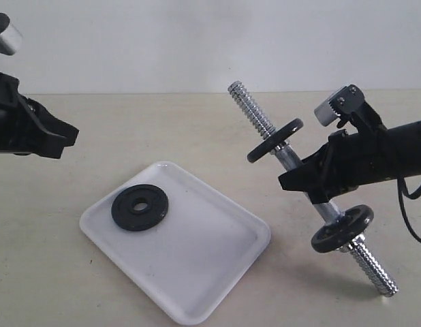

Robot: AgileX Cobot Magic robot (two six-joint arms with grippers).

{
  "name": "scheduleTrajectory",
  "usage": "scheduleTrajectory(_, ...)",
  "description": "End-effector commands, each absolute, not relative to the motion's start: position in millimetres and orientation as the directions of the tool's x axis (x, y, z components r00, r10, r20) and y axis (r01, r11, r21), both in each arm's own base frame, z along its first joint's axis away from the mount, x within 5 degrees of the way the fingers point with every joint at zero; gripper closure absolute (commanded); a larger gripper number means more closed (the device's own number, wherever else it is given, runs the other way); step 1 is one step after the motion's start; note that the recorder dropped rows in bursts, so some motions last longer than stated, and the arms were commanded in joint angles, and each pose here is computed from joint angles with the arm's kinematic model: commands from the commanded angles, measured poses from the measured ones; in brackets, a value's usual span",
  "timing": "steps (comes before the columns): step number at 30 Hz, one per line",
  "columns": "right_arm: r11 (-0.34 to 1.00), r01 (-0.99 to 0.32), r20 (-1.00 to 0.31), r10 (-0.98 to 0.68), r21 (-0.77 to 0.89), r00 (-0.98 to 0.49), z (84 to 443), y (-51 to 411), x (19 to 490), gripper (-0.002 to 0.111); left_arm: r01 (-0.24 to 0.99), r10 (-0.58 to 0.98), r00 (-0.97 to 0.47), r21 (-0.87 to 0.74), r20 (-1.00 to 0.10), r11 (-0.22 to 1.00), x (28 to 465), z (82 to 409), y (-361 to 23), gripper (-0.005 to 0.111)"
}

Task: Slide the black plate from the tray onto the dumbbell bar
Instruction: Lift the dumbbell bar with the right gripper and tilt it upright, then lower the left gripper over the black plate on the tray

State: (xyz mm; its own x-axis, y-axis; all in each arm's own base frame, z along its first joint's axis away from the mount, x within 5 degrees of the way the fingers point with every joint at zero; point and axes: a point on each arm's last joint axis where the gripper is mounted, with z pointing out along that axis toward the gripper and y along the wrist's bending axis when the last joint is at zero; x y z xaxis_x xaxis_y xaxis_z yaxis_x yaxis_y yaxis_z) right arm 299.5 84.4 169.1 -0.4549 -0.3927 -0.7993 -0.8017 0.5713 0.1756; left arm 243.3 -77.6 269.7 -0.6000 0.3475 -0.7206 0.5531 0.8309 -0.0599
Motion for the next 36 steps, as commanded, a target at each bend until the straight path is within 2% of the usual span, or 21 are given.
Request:
scheduleTrajectory(1, 0.538, -0.822, -0.914, -0.211, 0.188, -0.347, 216, 92, 295, 0.108, 0.571, 0.376, -0.620, -0.067, -0.689, 0.818, 253, 254, -83, 0.102)
scheduleTrajectory(8, 0.539, -0.825, -0.924, -0.205, 0.169, -0.323, 225, 92, 292, 0.108, 0.646, 0.478, -0.616, -0.054, -0.627, 0.761, 262, 226, -98, 0.102)
scheduleTrajectory(19, 0.519, -0.836, -0.930, -0.190, 0.178, -0.315, 230, 93, 290, 0.108, 0.654, 0.513, -0.628, -0.040, -0.586, 0.756, 279, 201, -103, 0.102)
scheduleTrajectory(36, 0.496, -0.860, -0.933, -0.238, 0.122, -0.270, 229, 93, 288, 0.108, 0.716, 0.589, -0.601, -0.035, -0.540, 0.698, 307, 193, -116, 0.102)
